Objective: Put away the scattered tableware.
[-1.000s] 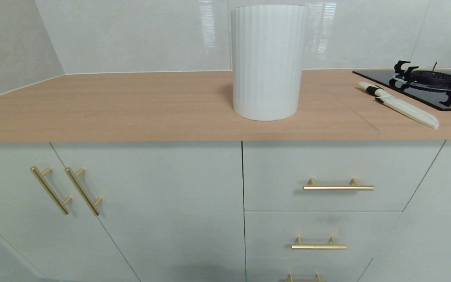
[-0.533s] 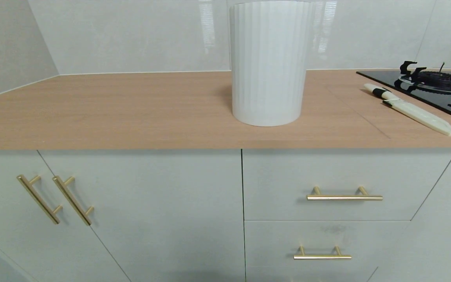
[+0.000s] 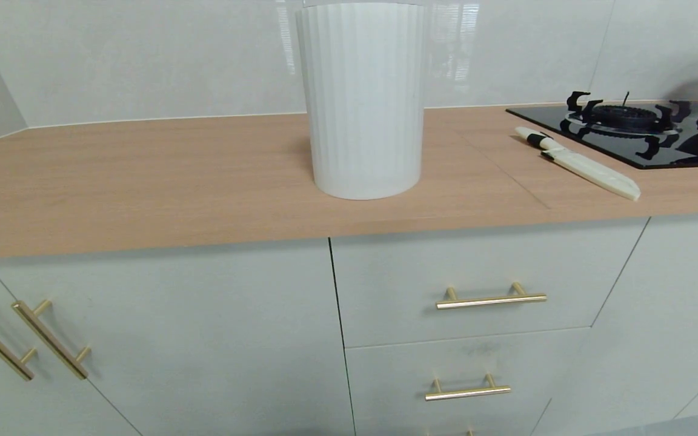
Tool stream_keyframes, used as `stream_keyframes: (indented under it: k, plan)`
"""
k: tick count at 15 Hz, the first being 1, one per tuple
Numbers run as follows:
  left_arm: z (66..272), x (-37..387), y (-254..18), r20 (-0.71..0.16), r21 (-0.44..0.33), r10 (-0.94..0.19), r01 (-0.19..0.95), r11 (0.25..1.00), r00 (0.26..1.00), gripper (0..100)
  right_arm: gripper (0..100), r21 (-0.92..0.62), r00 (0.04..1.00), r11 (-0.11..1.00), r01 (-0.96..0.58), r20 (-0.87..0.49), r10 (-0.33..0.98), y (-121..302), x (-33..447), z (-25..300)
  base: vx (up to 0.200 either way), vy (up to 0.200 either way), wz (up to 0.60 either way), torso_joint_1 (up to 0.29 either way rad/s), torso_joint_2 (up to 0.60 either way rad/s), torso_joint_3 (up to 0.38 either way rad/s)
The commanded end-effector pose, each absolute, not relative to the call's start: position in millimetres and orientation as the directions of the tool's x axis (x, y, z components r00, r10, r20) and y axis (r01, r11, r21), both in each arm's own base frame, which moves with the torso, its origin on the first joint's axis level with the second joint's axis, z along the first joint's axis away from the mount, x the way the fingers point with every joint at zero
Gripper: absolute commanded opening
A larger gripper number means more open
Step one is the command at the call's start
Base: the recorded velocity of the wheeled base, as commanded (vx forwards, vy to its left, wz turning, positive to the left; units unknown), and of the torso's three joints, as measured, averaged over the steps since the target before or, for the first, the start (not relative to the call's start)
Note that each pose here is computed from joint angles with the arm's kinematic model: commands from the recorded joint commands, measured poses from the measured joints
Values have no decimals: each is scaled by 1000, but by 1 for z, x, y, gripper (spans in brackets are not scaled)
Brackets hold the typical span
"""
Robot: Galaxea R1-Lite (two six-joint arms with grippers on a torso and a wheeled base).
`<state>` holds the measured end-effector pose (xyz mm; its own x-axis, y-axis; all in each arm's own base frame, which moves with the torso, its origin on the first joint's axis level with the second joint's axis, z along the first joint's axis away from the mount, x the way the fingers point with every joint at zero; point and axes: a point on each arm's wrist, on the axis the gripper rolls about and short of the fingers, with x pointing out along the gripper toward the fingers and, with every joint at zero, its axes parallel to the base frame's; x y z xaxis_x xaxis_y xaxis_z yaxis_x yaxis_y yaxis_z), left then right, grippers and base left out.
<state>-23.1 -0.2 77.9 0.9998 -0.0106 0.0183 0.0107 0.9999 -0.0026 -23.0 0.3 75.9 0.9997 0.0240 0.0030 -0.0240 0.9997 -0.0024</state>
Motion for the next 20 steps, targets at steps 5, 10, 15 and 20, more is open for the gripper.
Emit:
stream_keyframes:
  k: [5, 10, 15, 20]
  plan:
    - [78, -23, 0, 18, -3, -11, 11, 1000, 1000, 100, 100, -2, 1000, 1000, -25, 2, 25, 0, -23, 76, 0, 0, 0, 0, 0, 0]
    - [78, -23, 0, 18, -3, -11, 11, 1000, 1000, 100, 100, -2, 1000, 1000, -25, 2, 25, 0, -23, 76, 0, 0, 0, 0, 0, 0]
    - [78, -23, 0, 18, -4, -11, 11, 1000, 1000, 100, 100, -2, 1000, 1000, -25, 2, 25, 0, -23, 76, 0, 0, 0, 29, -270, -295]
    - [78, -23, 0, 18, -4, -11, 11, 1000, 1000, 100, 100, -2, 1000, 1000, -25, 2, 25, 0, -23, 76, 0, 0, 0, 106, -495, -338]
